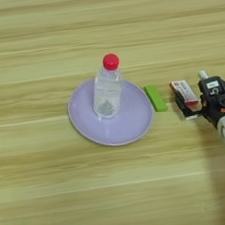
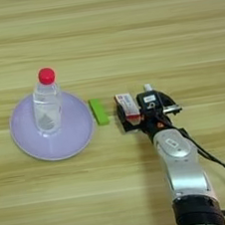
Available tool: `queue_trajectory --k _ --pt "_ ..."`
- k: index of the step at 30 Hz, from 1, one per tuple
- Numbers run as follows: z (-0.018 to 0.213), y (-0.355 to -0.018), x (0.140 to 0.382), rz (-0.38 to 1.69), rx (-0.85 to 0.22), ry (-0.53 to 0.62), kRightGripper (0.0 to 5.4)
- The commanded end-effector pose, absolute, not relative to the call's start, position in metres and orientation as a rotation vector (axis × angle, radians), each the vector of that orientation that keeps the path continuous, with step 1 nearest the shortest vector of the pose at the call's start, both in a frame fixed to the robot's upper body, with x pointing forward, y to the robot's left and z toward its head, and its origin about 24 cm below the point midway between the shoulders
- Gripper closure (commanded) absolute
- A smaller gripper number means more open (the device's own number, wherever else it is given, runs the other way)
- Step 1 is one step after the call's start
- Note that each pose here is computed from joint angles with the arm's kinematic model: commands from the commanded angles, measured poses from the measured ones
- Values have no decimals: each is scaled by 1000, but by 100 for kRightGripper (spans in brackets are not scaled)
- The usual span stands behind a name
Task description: Move the objects on the table
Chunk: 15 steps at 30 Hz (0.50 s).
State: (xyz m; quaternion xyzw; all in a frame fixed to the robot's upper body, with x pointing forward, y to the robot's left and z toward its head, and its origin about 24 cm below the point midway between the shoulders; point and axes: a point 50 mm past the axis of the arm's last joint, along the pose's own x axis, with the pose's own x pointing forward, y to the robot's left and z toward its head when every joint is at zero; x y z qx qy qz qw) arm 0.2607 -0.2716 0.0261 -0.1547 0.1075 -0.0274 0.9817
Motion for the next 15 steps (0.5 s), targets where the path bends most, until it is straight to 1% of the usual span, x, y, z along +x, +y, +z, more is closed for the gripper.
queue_trajectory --k 1,10,15 --pt "59 -277 272 -76 -369 95 4" --pt "63 -267 272 -34 -333 74 4" --pt "60 -257 272 12 -275 81 4"
